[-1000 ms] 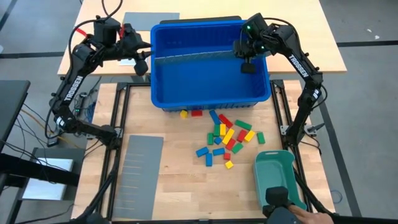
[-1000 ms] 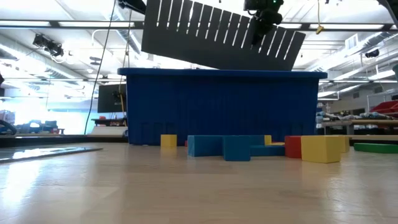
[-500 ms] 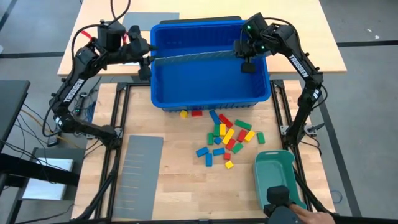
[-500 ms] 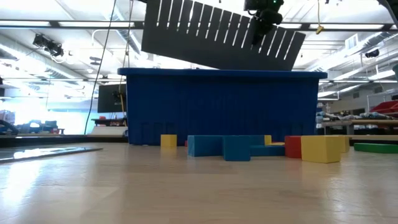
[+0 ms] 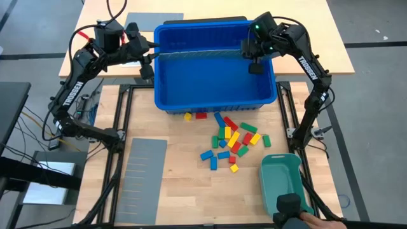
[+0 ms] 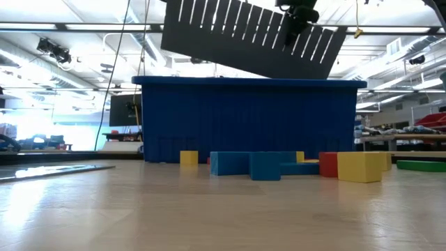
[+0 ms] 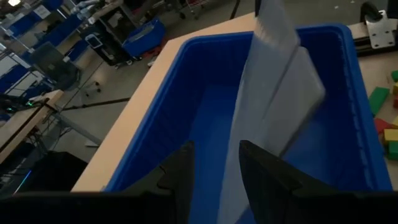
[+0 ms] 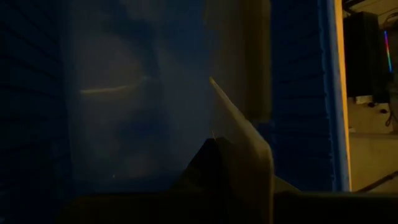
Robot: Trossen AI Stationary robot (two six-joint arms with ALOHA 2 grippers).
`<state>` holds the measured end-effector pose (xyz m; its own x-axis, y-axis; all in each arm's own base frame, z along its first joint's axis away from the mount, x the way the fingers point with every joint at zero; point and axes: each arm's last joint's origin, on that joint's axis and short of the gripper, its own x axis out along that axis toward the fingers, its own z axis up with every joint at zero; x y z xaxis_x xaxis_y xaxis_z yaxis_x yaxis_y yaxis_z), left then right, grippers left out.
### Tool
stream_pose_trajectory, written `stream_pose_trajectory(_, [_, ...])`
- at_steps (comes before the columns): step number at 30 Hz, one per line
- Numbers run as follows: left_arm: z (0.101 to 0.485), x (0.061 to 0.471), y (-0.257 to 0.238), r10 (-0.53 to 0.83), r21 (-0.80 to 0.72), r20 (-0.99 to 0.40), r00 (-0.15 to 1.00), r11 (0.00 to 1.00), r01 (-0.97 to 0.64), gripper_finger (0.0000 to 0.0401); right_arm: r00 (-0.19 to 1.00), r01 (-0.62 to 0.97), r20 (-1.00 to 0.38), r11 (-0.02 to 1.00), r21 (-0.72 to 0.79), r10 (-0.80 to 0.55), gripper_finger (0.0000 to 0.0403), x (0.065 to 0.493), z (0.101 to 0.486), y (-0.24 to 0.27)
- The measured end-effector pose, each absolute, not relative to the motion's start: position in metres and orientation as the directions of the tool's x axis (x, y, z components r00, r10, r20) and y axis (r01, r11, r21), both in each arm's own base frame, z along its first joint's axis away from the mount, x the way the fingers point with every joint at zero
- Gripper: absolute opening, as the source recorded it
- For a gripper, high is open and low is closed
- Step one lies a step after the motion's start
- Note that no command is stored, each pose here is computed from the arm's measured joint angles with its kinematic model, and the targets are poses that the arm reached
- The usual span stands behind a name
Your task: Sort Items/Unsort Items
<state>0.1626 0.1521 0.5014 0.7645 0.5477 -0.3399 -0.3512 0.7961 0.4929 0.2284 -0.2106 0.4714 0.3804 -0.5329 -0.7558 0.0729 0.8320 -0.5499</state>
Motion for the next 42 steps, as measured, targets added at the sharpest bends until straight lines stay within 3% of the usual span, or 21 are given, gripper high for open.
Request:
stream_pose_trajectory(25, [0.501, 0.162, 0.154, 0.596, 0.507, -0.342, 0.727, 0.768, -0.391, 0.0134, 0.337, 0.051, -0.792, 0.850, -0.524, -0.508, 0.0000, 0.224, 0.468, -0.208])
stream_pose_trajectory(34, [0.487, 0.182, 0.150, 0.449, 0.508, -0.435, 0.780, 0.838, -0.199, 0.0134, 0.330, 0.031, -0.796, 0.848, -0.529, -0.508, 0.0000, 0.227, 0.463, -0.211])
stream_pose_trajectory(42, [0.497, 0.170, 0.135, 0.486, 0.567, -0.415, 0.770, 0.799, -0.199, 0.0134, 0.318, 0.028, -0.796, 0.845, -0.534, -0.514, 0.0000, 0.226, 0.462, -0.212])
